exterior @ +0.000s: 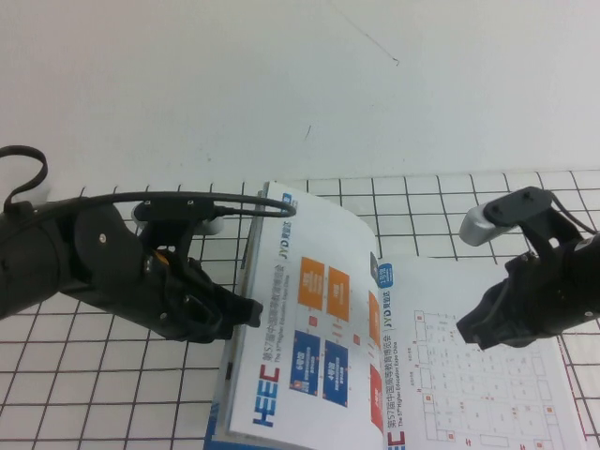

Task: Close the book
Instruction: 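Close the open booklet and leave it lying on the table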

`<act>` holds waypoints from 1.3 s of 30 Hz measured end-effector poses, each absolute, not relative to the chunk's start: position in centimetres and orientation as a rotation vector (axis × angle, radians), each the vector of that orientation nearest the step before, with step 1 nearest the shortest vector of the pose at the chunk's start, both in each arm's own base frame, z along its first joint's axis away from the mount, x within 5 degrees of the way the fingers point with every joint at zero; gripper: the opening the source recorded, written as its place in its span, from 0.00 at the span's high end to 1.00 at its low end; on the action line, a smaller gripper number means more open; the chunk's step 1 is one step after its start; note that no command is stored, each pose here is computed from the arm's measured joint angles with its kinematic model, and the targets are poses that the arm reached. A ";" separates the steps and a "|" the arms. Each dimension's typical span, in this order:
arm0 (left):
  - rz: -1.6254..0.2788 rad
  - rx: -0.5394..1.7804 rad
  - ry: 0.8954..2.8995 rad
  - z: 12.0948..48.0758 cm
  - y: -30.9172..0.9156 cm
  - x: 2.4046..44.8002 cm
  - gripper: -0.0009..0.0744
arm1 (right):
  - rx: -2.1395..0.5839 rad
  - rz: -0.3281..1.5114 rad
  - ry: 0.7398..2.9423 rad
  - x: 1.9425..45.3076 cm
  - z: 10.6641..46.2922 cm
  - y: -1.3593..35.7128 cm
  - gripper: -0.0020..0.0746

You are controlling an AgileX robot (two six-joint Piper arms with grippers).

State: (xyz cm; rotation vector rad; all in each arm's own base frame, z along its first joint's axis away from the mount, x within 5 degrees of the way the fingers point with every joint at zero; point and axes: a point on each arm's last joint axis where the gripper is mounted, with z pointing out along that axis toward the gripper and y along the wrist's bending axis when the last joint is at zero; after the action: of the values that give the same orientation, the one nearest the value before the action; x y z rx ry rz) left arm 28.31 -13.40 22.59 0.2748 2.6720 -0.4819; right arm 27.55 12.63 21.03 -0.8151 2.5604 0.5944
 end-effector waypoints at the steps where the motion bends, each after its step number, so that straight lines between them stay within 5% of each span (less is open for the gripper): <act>1: -0.496 0.264 2.661 22.6 -13.5 28.4 0.99 | -0.808 0.590 2.552 27.7 21.1 12.6 0.98; 11: -0.777 0.292 2.527 23.7 -15.9 28.3 0.99 | -0.809 0.565 2.448 26.8 23.9 12.3 0.98; 22: -0.958 0.598 2.252 29.6 -21.9 25.5 0.99 | -0.776 0.484 2.069 22.2 33.8 10.7 0.98; 33: -0.885 0.750 1.926 40.9 -16.2 17.1 0.99 | -0.857 0.318 1.941 13.5 39.1 7.3 0.98; 39: -0.776 0.713 1.863 42.3 -11.0 10.8 0.99 | -0.798 0.205 1.908 8.0 40.3 4.7 0.98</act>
State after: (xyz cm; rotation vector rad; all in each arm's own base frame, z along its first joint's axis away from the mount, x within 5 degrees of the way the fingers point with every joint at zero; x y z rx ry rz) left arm 10.85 -10.97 42.29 0.7134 1.8630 -0.7759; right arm 7.96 4.65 40.34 -0.7985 1.9078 0.2047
